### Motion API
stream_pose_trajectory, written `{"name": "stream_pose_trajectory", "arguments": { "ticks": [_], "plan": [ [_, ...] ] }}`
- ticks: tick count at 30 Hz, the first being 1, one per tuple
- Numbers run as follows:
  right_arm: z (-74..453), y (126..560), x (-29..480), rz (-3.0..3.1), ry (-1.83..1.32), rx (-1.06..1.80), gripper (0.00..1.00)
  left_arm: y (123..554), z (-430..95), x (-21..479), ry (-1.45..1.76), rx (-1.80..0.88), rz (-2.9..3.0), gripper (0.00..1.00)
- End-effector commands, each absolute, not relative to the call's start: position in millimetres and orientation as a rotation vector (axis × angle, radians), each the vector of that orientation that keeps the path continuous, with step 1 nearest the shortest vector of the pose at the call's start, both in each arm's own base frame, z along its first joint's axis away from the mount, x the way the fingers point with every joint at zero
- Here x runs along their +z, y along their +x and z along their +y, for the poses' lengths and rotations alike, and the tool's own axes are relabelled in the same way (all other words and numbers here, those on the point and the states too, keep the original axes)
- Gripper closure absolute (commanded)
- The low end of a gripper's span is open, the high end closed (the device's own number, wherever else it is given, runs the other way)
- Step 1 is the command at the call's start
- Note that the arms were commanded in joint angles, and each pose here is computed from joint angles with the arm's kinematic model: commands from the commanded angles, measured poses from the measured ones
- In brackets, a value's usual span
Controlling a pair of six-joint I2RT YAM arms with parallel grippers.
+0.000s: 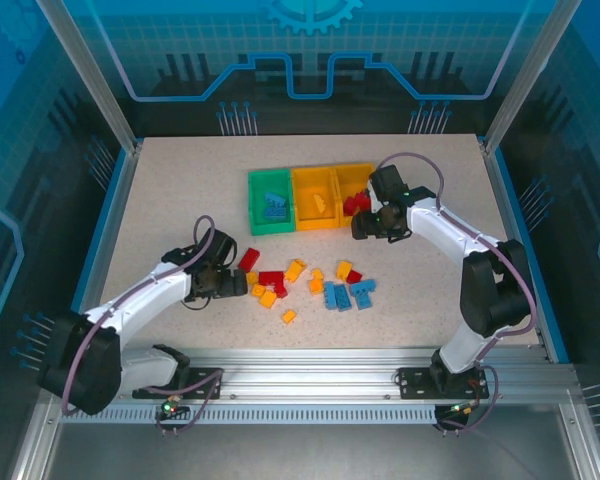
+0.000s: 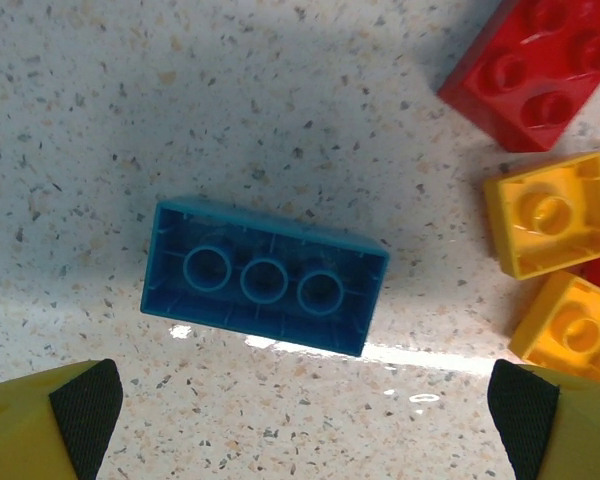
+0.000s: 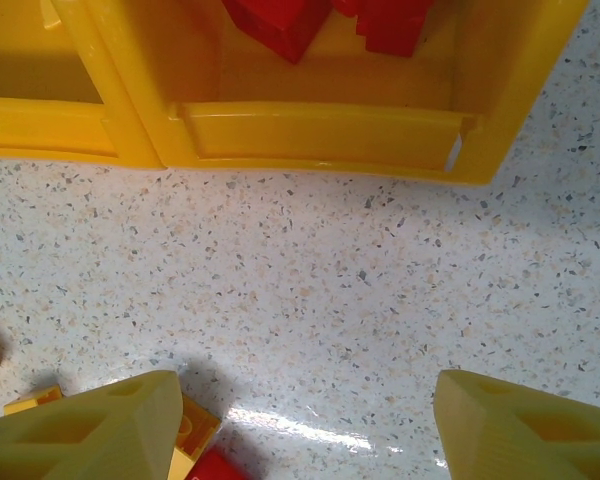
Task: Sort the legos into containers by color
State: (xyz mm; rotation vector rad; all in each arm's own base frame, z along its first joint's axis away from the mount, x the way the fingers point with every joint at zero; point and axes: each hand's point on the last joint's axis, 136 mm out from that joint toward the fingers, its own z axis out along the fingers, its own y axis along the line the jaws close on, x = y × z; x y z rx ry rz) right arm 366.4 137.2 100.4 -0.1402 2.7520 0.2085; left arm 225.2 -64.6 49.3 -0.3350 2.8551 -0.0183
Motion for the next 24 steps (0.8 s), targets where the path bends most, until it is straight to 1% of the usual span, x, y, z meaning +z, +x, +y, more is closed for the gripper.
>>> {"name": "stream_pose_trajectory", "arguments": {
  "ticks": [1, 8, 16, 24],
  "plan": [
    [131, 362, 106, 2.74, -0.131, 0.215, 0.31, 225, -62, 44, -0.399, -0.02, 2.875, 0.01],
    [125, 358, 103, 2.749, -0.111, 0.223, 0.3, 237, -58, 40, -0.424, 0.005, 2.902, 0.01],
    [118, 359, 104, 2.744, -0.082, 0.242, 0.3, 242, -59, 35, -0.399, 0.01, 2.95, 0.04],
    [115, 356, 100, 2.759, -0.081, 0.236, 0.3, 246, -65, 27, -0.354, -0.031, 3.001, 0.2]
  ]
}}
